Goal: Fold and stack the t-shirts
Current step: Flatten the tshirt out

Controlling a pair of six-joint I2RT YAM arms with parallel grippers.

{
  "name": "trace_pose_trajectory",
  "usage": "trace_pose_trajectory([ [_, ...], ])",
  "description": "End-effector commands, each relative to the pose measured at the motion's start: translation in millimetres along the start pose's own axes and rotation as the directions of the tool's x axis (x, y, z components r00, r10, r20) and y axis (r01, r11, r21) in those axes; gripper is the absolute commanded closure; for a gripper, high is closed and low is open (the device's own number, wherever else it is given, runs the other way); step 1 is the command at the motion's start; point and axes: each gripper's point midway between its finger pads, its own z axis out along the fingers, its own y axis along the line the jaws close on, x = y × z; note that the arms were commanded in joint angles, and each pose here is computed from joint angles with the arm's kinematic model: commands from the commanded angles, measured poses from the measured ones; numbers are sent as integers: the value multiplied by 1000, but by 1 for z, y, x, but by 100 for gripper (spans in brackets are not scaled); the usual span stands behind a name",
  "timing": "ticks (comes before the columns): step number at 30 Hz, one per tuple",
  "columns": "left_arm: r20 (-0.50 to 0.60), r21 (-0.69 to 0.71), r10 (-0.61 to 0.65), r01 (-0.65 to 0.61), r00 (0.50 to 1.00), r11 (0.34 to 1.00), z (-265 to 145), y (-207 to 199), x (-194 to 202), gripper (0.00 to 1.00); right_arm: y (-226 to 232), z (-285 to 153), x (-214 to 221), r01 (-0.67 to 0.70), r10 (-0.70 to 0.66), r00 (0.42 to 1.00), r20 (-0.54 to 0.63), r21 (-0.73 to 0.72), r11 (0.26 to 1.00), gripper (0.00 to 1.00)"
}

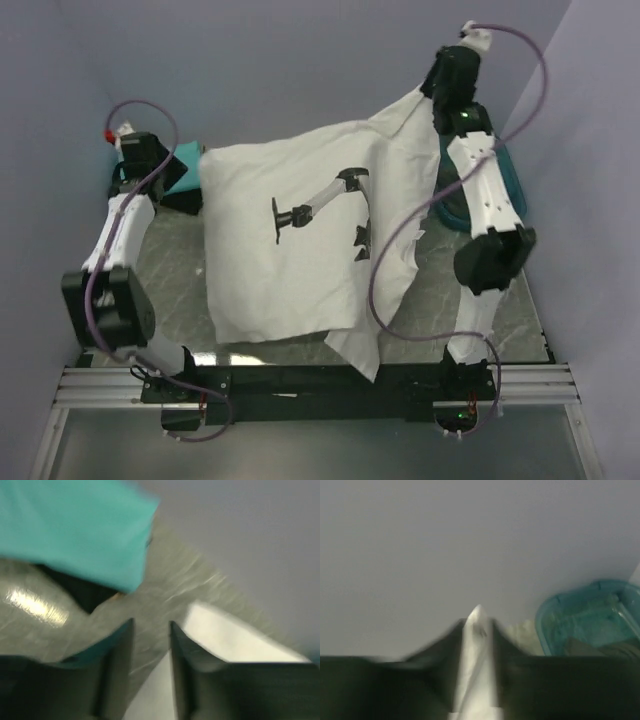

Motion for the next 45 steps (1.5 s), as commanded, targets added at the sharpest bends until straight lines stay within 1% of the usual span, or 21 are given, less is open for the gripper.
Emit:
trace_pose_trajectory([
  [1, -243, -27, 32, -40, 969, 999, 53, 19, 63, 52, -20, 31, 50, 12, 5, 987, -158, 107, 994, 56],
  [2, -310, -65, 35, -58, 950, 996, 72, 33, 87, 42, -23, 45, 82, 22, 5, 976, -218, 119, 993, 40],
  [3, -347, -63, 46, -72, 937, 995, 76, 32, 95, 40, -22, 46, 92, 21, 7, 969, -249, 112, 994, 17],
  [4, -347, -55, 53, -77, 937, 995, 83, 27, 93, 40, -24, 44, 108, 25, 11, 955, -295, 119, 993, 13],
  [5, -349, -38, 70, -88, 935, 995, 83, 19, 94, 32, -25, 41, 114, 29, 9, 949, -314, 117, 993, 13],
  [6, -346, -28, 84, -100, 935, 995, 82, 15, 90, 28, -33, 39, 142, 49, 0, 931, -366, 125, 991, 12],
  [7, -346, -20, 88, -101, 934, 995, 79, 10, 89, 26, -29, 26, 129, 38, 3, 938, -347, 111, 993, 12],
  [8, -348, -13, 90, -100, 933, 995, 76, 7, 89, 24, -31, 20, 133, 35, 3, 936, -352, 103, 994, 11],
  [9, -354, -3, 87, -94, 931, 996, 73, 2, 90, 24, -32, 14, 136, 31, 5, 936, -352, 95, 995, 11],
  [10, -372, 8, 85, -88, 924, 996, 69, 0, 96, 24, -36, 8, 160, 29, 6, 921, -390, 85, 996, 10],
  [11, -373, 28, 94, -90, 923, 996, 62, -8, 98, 24, -34, -4, 150, 14, 14, 927, -376, 72, 997, 10],
  [12, -387, 22, 97, -96, 917, 995, 57, -6, 107, 24, -40, -11, 165, 20, 13, 912, -409, 76, 997, 10],
  [14, -379, 53, 108, -95, 919, 994, 43, -17, 112, 23, -35, -27, 167, -4, 24, 900, -435, 48, 999, 9],
  [18, -431, 46, 62, -47, 900, 998, 26, -5, 143, 24, -33, -61, 210, -19, 24, 839, -544, 14, 1000, 10],
  [20, -467, 64, 72, -47, 881, 997, 17, -9, 163, 24, -27, -77, 217, -47, 30, 822, -569, -16, 999, 11],
  [21, -491, 49, 64, -46, 869, 998, 14, -1, 175, 24, -29, -87, 236, -48, 28, 799, -601, -17, 999, 12],
  [25, -529, 48, 67, -49, 846, 998, 0, 11, 198, 24, -28, -121, 264, -82, 34, 752, -658, -42, 996, 13],
  [29, -567, 34, 61, -51, 821, 998, -11, 27, 221, 24, -45, -152, 303, -80, 42, 691, -722, -18, 997, 13],
  [33, -610, 14, 60, -66, 790, 998, -18, 46, 244, 24, -61, -170, 325, -60, 53, 655, -753, 17, 998, 13],
  [42, -657, -15, 54, -85, 752, 996, -27, 73, 272, 24, -86, -195, 374, -22, 76, 566, -821, 76, 997, 13],
  [45, -669, -25, 48, -88, 741, 996, -28, 78, 279, 24, -88, -197, 382, -19, 85, 551, -830, 89, 996, 13],
])
